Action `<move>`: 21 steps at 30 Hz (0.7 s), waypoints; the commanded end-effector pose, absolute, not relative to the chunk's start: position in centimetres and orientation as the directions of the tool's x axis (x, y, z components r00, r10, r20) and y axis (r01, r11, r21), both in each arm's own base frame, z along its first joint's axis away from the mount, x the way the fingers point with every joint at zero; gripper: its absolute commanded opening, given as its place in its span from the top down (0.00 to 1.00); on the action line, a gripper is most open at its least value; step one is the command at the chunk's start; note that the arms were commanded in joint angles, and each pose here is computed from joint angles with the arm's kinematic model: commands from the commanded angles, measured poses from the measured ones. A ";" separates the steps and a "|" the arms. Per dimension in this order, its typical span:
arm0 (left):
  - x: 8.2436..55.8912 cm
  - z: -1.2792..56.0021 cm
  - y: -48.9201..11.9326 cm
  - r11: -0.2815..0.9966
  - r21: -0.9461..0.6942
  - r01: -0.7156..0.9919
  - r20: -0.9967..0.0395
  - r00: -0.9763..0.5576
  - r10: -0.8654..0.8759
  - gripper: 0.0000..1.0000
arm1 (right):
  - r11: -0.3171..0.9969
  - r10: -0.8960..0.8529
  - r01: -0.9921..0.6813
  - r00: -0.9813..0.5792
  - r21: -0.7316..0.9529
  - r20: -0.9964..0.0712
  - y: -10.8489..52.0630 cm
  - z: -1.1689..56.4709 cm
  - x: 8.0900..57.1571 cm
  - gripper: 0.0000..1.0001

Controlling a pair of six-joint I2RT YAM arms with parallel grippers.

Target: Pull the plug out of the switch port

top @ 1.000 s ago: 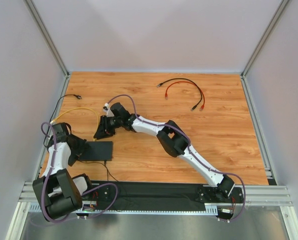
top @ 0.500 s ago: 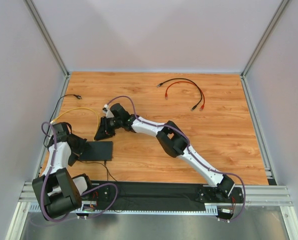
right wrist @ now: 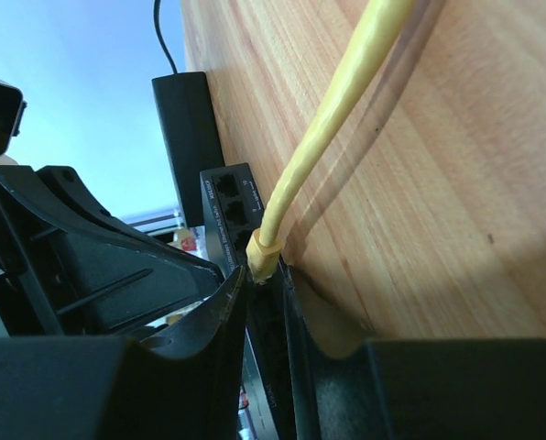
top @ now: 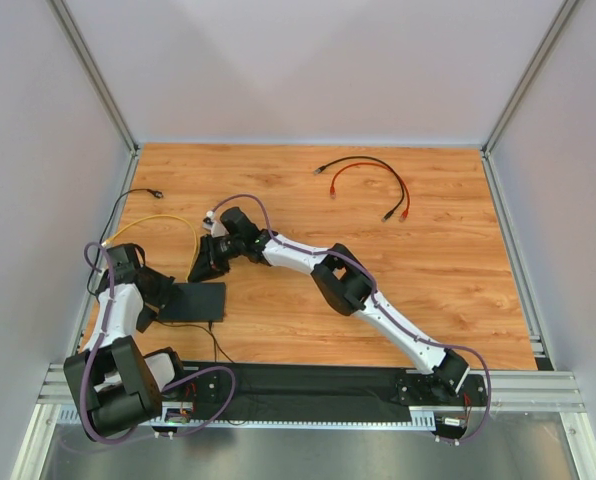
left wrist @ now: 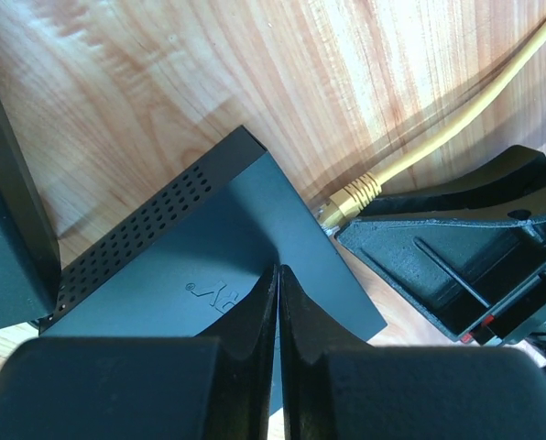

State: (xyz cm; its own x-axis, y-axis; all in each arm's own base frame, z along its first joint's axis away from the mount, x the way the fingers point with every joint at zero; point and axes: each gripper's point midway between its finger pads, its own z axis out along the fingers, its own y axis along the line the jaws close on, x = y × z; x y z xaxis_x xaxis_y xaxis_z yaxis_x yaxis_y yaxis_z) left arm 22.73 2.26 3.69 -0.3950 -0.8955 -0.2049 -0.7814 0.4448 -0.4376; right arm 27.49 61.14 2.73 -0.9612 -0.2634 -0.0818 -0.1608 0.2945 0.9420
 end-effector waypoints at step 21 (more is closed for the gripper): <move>20.1 1.7 2.3 0.456 -0.328 -0.828 -0.186 -0.416 -0.890 0.91 | 0.303 -0.277 -0.170 -0.957 0.938 -0.085 62.5 0.8 26.1 0.79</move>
State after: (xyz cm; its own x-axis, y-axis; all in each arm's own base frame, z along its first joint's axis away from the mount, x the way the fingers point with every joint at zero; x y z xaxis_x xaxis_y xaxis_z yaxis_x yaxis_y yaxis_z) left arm 22.81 2.31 3.70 -0.3966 -0.8918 -0.2178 -0.7793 0.4525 -0.4336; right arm 27.71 61.52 2.96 -0.9650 -0.2594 -0.0376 -0.1124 0.2799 0.9534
